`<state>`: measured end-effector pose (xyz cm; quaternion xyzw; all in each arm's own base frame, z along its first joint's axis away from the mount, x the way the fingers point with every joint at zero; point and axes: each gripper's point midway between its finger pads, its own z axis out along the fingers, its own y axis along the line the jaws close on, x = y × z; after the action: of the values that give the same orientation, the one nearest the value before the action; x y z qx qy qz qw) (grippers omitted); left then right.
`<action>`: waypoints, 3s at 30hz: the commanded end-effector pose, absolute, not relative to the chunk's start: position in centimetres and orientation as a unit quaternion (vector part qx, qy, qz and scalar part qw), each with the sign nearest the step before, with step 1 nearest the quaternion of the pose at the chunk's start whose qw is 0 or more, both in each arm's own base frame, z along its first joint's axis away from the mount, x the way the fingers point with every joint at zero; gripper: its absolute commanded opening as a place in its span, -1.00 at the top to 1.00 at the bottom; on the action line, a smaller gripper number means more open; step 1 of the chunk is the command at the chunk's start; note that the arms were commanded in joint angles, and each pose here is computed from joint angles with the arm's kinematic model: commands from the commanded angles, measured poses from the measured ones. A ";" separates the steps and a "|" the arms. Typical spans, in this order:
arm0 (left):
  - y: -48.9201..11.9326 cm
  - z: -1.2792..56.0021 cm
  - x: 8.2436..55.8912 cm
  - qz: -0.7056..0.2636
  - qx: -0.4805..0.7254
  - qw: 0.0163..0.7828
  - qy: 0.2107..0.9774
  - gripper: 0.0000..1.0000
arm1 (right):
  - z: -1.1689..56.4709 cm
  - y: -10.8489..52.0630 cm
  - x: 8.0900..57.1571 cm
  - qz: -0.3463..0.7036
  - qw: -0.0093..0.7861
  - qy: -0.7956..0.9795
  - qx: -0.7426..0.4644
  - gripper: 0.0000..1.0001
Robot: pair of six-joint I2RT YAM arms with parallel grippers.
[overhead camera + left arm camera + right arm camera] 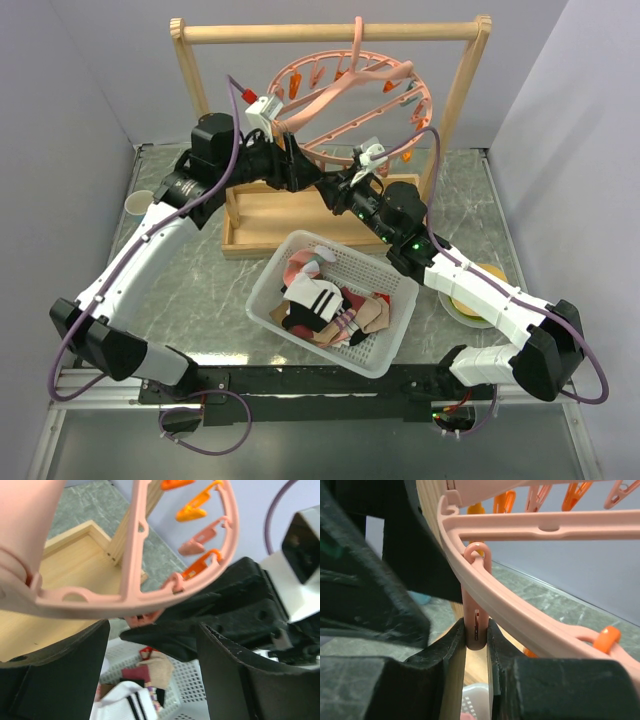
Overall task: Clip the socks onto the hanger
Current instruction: Open the clamp at the hanger, then adjust the sock in the bin.
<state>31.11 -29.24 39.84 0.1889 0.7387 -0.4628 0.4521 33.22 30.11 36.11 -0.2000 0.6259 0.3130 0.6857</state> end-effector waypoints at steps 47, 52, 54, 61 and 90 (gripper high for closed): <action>-29.1 42.9 32.9 -0.407 0.185 0.527 0.723 0.98 | 39.2 28.3 31.9 0.316 0.696 0.621 -0.175 0.10; -28.8 42.8 32.7 -0.403 0.184 0.528 0.724 0.98 | 37.5 26.6 27.7 0.307 0.676 0.638 -0.202 0.08; -28.8 42.8 32.6 -0.402 0.185 0.529 0.724 0.98 | 35.2 26.1 26.3 0.274 0.653 0.670 -0.221 0.08; -28.6 42.6 32.4 -0.398 0.193 0.528 0.725 0.98 | 26.1 22.7 22.7 0.234 0.575 0.760 -0.195 -0.84; -29.0 42.2 32.3 -0.400 0.209 0.520 0.725 0.98 | 11.3 27.0 14.5 0.348 0.352 0.843 -0.212 -0.28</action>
<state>33.10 -29.03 40.72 0.1964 0.7396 -0.3930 0.5099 13.79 24.63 9.62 -0.2148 0.8654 0.3079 0.3320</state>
